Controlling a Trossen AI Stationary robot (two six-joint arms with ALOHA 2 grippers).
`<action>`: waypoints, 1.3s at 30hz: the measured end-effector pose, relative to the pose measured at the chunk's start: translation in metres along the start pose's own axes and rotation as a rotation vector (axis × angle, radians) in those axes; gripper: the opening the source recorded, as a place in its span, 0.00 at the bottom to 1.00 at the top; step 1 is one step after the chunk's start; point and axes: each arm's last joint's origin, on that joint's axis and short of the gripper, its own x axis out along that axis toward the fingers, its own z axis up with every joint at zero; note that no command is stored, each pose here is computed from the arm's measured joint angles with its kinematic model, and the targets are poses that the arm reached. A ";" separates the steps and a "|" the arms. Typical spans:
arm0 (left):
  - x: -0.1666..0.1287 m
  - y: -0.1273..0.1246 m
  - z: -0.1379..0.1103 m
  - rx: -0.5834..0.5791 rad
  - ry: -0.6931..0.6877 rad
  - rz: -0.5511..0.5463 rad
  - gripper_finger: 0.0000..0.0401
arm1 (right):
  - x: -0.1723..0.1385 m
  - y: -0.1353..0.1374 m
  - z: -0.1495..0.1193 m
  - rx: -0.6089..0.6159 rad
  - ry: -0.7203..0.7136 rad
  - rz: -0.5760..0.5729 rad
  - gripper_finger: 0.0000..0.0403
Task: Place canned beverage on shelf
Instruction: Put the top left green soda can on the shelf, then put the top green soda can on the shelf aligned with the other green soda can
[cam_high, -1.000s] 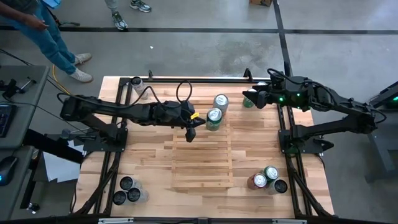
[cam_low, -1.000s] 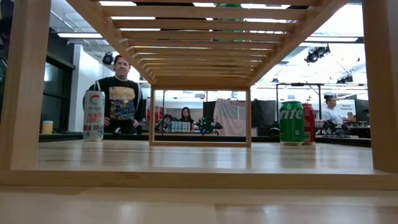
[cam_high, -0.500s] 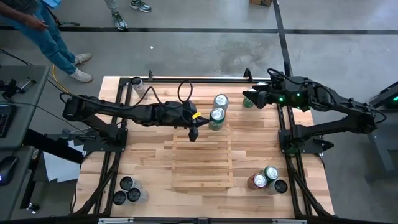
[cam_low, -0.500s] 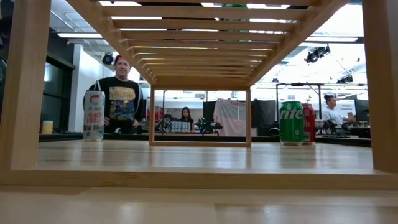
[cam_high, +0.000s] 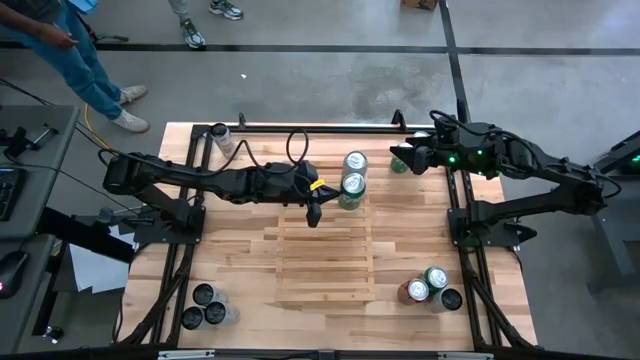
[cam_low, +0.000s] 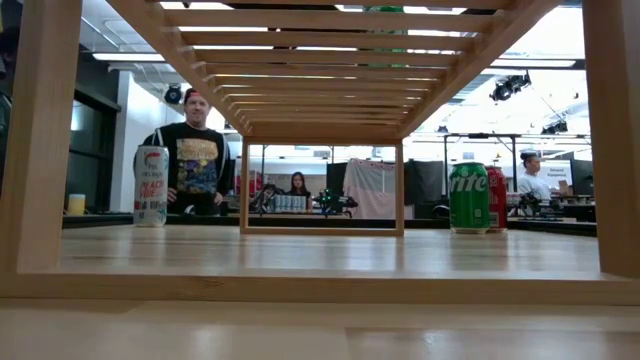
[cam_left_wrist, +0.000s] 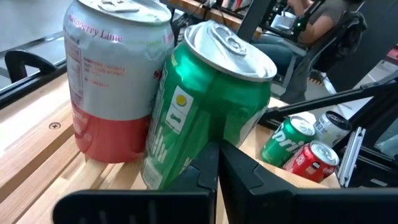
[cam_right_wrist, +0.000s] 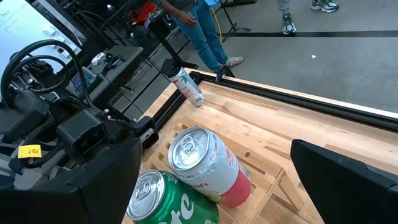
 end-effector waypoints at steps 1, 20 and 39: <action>0.000 0.000 0.000 0.000 0.000 0.000 0.00 | 0.000 0.000 0.000 0.000 0.000 0.000 0.98; -0.049 0.002 0.030 0.136 0.037 0.040 0.00 | 0.000 0.000 0.000 -0.001 0.000 0.000 0.98; -0.225 0.017 0.076 0.094 -0.284 0.256 0.07 | 0.000 0.003 0.004 -0.016 -0.039 0.035 0.98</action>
